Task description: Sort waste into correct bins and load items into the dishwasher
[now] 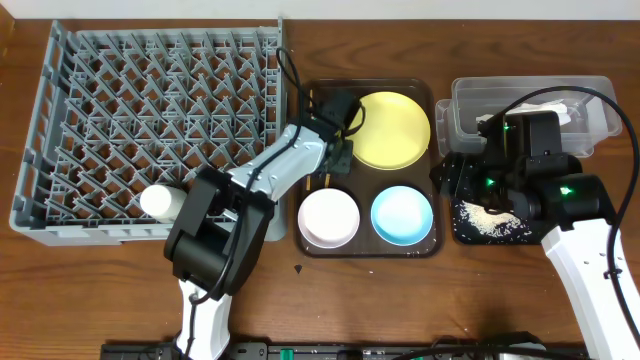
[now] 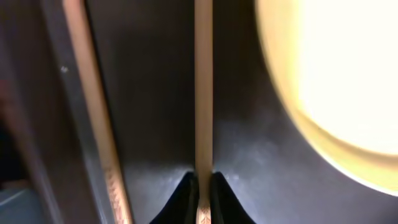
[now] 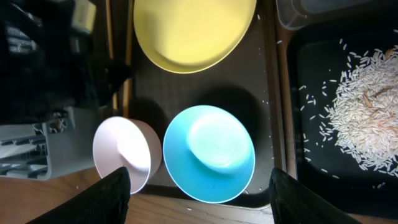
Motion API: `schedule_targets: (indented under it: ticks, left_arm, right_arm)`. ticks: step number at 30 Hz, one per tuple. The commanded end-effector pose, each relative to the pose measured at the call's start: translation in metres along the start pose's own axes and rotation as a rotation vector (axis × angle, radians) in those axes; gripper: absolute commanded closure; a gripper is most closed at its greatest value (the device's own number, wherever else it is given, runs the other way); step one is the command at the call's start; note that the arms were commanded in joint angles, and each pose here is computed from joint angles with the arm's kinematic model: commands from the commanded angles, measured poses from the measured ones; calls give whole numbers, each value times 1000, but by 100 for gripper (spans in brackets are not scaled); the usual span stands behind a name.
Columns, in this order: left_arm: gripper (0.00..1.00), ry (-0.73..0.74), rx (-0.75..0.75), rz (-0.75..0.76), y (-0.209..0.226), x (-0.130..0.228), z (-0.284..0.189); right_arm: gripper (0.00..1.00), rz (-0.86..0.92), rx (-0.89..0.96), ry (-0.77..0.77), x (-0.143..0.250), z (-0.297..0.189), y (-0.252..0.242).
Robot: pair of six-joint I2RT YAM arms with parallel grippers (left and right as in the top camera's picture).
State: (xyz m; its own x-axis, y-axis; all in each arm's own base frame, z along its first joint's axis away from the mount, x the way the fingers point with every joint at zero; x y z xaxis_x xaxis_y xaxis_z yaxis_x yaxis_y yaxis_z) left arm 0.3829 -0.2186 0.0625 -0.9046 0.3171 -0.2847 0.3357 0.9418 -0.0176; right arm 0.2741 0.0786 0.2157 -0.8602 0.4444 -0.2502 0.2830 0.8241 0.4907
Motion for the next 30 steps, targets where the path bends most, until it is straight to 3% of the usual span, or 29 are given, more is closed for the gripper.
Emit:
schedule_targets:
  ticks: [1,6,11,17,24,30]
  left_arm:
    - [92,-142,-13,16,0,-36,-60]
    - [92,-231,-90,-19,23,-41,-120]
    - [92,-205,-191,-114,65,-22,-155]
    - [92,-110,-242,-167,108,-7,-136]
    - [92,49,-228,-110,112,11,-89]
    - [83,9,-224,-112,111,3,-105]
  right_arm:
    - [31,-5,-7,-5,-2,-3,1]
    - [31,-6,-7,-5,-2,-3,1]
    - [31,-4,-5,-3,-2,-3,1]
    - [31,-5,-7,-5,-2,-3,1]
    - [32,-5,-8,-6,-3,-3,1]
    - [32,-5,-7,-5,-2,-3,1]
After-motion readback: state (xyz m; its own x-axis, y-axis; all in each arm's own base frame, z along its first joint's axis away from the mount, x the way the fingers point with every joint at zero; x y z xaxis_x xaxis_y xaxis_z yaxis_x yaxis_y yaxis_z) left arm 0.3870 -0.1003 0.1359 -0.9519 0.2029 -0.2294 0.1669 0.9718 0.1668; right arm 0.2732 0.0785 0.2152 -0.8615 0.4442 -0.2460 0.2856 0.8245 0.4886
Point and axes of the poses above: each gripper's point midway between its finger pads, its own z axis out along the fingers, its own y axis along the line the jaws close on, x = y × z, the point moved 4 cm from there along -z, back along the fingers, and after that the axes turned 11 degrees about z, right-handed, at the moved point
